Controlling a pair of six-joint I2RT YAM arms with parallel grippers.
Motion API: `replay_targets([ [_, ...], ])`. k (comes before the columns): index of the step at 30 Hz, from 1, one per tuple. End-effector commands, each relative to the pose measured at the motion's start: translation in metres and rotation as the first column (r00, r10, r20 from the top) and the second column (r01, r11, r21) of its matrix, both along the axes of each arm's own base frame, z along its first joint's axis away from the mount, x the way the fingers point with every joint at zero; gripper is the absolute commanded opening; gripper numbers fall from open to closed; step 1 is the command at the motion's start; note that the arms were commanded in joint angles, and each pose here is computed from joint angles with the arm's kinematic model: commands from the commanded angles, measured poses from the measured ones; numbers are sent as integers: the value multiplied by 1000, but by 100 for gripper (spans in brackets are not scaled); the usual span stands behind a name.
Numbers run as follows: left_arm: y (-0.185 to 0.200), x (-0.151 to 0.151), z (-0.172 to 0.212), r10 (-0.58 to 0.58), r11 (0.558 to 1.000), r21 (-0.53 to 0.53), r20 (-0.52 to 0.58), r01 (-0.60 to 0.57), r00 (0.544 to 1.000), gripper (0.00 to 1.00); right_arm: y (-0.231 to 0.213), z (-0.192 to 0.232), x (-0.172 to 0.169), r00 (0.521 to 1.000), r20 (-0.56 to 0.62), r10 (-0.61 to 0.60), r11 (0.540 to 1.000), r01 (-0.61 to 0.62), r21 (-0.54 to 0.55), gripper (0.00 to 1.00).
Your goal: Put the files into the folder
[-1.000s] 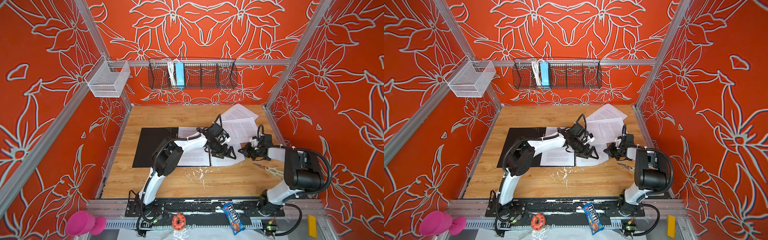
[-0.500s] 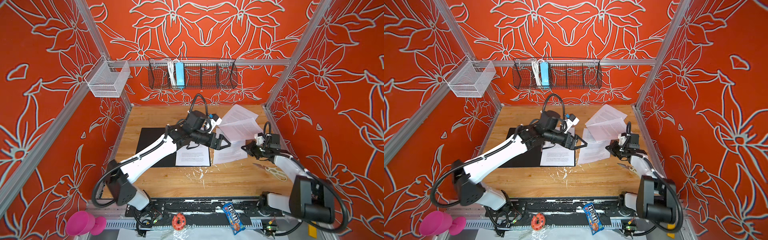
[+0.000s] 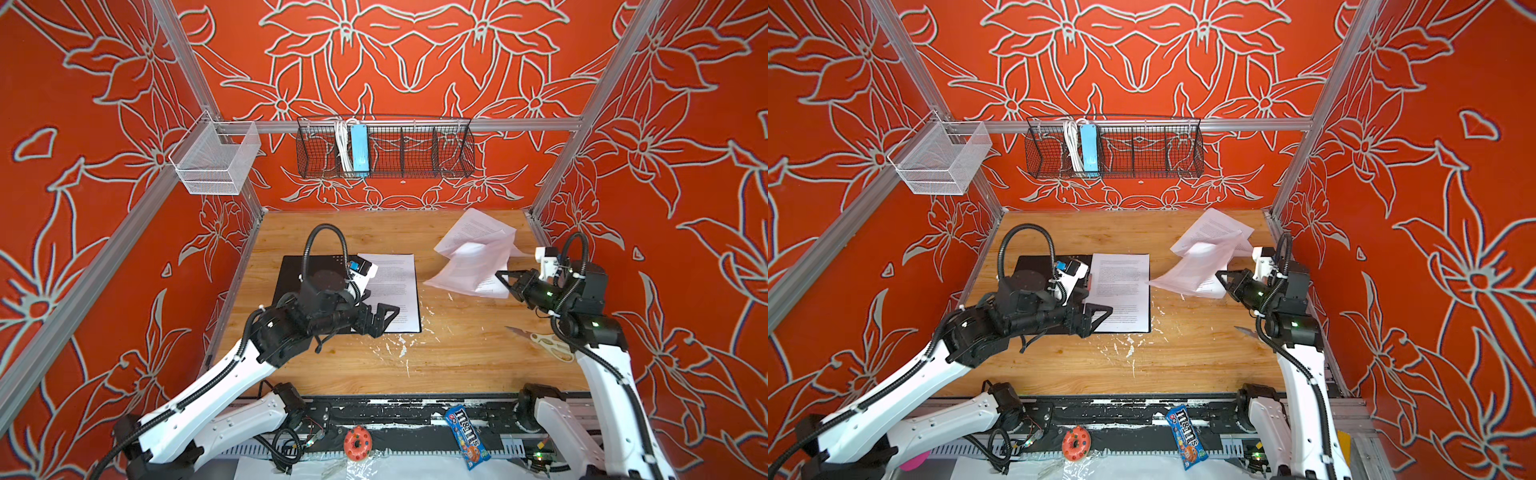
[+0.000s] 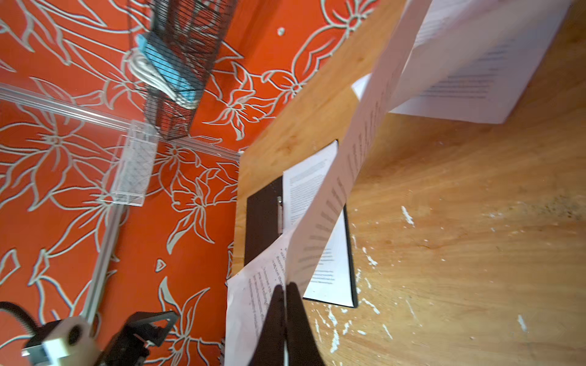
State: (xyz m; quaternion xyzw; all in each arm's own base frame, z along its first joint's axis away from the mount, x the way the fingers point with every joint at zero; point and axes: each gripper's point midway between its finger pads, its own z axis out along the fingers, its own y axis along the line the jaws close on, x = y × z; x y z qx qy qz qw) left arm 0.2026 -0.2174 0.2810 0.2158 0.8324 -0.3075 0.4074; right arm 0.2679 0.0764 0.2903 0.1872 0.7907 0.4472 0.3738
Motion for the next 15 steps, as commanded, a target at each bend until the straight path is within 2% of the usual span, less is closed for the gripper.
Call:
replay_targets([
  [1, 12, 3, -1, 35, 999, 20, 63, -36, 997, 98, 10, 31, -9, 1000, 23, 20, 997, -22, 70, 0],
  [7, 33, -5, 0, 90, 996, 5, 113, -91, 989, 98, 26, 61, -4, 995, 89, 49, 997, -53, 51, 0],
  [10, 47, -5, -2, 146, 989, -4, 145, -147, 978, 98, 43, 58, 6, 994, 86, 66, 998, -67, 12, 0],
  [15, 67, -2, -5, 235, 971, -3, 186, -238, 954, 98, 94, 41, 31, 984, 58, 169, 986, -169, 1, 0],
])
